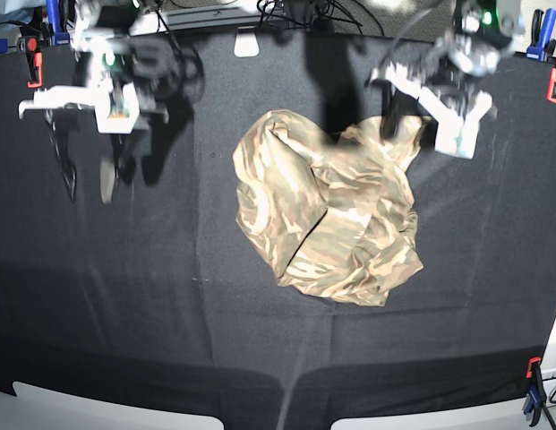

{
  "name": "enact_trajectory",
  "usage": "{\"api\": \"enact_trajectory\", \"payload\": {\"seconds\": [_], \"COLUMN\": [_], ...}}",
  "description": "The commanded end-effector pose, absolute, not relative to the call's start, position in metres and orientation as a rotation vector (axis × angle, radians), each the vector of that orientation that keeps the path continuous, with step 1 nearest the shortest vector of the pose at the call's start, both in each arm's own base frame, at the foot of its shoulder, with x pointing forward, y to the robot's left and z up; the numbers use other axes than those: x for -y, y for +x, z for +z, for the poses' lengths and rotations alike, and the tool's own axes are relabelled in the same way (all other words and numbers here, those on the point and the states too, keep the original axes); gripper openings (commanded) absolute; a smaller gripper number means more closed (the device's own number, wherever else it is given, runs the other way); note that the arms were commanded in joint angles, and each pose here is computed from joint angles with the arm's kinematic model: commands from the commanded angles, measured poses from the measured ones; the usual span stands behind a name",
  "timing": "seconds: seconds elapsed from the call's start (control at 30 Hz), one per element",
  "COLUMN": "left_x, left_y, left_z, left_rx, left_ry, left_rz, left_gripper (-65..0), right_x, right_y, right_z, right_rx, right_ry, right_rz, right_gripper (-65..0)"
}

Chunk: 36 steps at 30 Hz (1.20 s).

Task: Layout the t-shirt on the table in an organized manner, then fold the t-shirt properly
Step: 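Lower both grippers onto the crumpled camouflage t-shirt and pinch its fabric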

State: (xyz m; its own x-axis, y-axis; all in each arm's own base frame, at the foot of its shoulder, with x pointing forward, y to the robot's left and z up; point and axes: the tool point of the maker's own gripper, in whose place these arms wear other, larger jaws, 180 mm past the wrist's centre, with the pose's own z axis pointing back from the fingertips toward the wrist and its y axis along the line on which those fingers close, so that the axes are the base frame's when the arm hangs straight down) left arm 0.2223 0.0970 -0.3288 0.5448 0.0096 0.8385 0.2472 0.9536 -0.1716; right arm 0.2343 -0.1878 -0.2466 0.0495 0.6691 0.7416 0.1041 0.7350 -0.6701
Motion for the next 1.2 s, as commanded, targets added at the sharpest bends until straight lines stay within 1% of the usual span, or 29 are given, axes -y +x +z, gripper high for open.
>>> {"api": "enact_trajectory", "payload": {"seconds": [0.0, 0.13, 0.27, 0.37, 0.43, 0.57, 0.7, 0.87, 0.93, 1.0, 1.17], "left_x": [-0.096, -0.097, -0.097, -0.097, -0.097, -0.099, -0.104, -0.103, -0.103, -0.103, -0.103], "left_y": [0.233, 0.260, 0.286, 0.297, 0.300, 0.299, 0.300, 0.300, 0.300, 0.300, 0.300], "left_z": [-0.313, -0.291, -0.266, -0.253, -0.249, -0.252, -0.253, -0.253, -0.254, -0.254, -0.254], "left_rx": [1.051, 1.139, 1.230, 1.275, 1.287, 1.281, 1.282, 1.281, 1.280, 1.280, 1.280], "left_ry": [-0.293, -0.284, -0.280, -0.277, -0.273, -0.253, -0.202, -0.203, -0.203, -0.203, -0.203], "left_rz": [-0.145, -0.164, -0.178, -0.186, -0.189, -0.197, -0.219, -0.218, -0.218, -0.218, -0.218], "left_gripper": [-33.9, -33.9, -33.9, -33.9, -33.9, -33.8, -33.9, -33.9, -33.8, -33.8, -33.9], "right_x": [0.190, 0.195, 0.169, 0.142, 0.127, 0.105, 0.082, 0.023, 0.011, 0.005, 0.003], "right_y": [0.241, 0.264, 0.289, 0.301, 0.305, 0.312, 0.315, 0.297, 0.294, 0.298, 0.319], "right_z": [-0.234, -0.250, -0.257, -0.263, -0.264, -0.258, -0.263, -0.270, -0.272, -0.269, -0.248], "right_rx": [1.519, 1.395, 1.342, 1.313, 1.312, 1.334, 1.285, 1.239, 1.218, 1.215, 1.273], "right_ry": [-0.679, -0.625, -0.536, -0.391, -0.309, -0.255, -0.155, 0.028, 0.034, 0.007, -0.106], "right_rz": [0.465, 0.443, 0.634, 0.742, 0.777, 0.854, 0.877, 1.138, 1.213, 1.259, 1.345], "right_gripper": [-37.4, -37.5, -37.4, -37.4, -37.4, -37.4, -37.4, -37.5, -37.5, -37.5, -38.0]}}
